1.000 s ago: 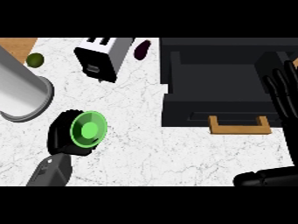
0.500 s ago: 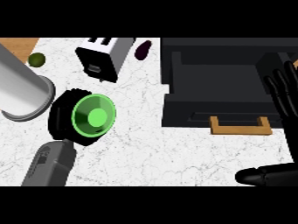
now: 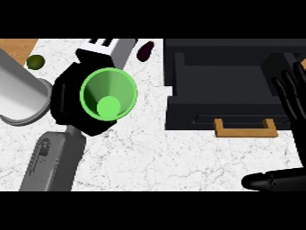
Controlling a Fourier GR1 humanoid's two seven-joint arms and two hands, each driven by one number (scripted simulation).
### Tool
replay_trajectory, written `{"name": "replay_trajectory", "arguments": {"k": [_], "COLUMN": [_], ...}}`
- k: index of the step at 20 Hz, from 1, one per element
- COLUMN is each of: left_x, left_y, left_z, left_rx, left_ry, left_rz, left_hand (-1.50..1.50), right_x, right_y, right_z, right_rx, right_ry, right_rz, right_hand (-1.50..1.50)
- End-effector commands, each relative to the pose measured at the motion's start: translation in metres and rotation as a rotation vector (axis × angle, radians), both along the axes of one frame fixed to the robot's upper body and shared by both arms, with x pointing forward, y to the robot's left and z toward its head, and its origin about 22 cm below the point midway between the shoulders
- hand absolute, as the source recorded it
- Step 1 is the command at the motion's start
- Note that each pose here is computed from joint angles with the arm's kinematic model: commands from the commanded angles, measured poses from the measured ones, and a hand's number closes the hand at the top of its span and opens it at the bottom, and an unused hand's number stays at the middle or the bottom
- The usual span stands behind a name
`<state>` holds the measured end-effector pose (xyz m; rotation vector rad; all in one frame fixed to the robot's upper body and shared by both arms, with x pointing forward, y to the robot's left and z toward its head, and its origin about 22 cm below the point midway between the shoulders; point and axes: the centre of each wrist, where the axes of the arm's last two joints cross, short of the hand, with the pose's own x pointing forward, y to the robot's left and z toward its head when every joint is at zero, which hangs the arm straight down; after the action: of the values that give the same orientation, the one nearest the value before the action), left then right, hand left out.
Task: Pick up the cup, place it into the drawer and close the drawer
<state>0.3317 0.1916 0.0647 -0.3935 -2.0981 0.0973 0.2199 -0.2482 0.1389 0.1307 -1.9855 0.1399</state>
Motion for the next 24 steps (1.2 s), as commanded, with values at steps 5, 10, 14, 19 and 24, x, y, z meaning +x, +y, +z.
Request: {"name": "replay_trajectory", "arguments": {"k": [5, 10, 14, 19, 24], "left_x": [0.026, 0.031, 0.043, 0.06, 0.084], "left_y": [-0.04, -0.073, -0.105, -0.124, -0.141], "left_z": [0.083, 0.093, 0.11, 0.124, 0.125], "left_rx": [0.062, 0.101, 0.137, 0.173, 0.212], "left_ry": [-0.014, -0.036, -0.035, 0.034, 0.047], "left_rz": [-0.004, -0.003, -0.01, -0.006, 0.012], "left_hand": [1.5, 1.5, 1.5, 1.5, 1.5], "right_x": [-0.007, 0.012, 0.013, 0.0, 0.009], "right_y": [-0.001, 0.003, -0.007, -0.009, -0.002], "right_z": [0.003, -0.012, 0.002, 0.0, -0.004], "right_rx": [-0.005, 0.011, -0.003, -0.011, -0.004], "right_ry": [-0.004, 0.008, -0.015, 0.003, 0.004], "right_rz": [0.0, 0.01, 0.002, 0.005, -0.005], "right_hand": [-1.5, -1.5, -1.5, -1.5, -1.5]}}
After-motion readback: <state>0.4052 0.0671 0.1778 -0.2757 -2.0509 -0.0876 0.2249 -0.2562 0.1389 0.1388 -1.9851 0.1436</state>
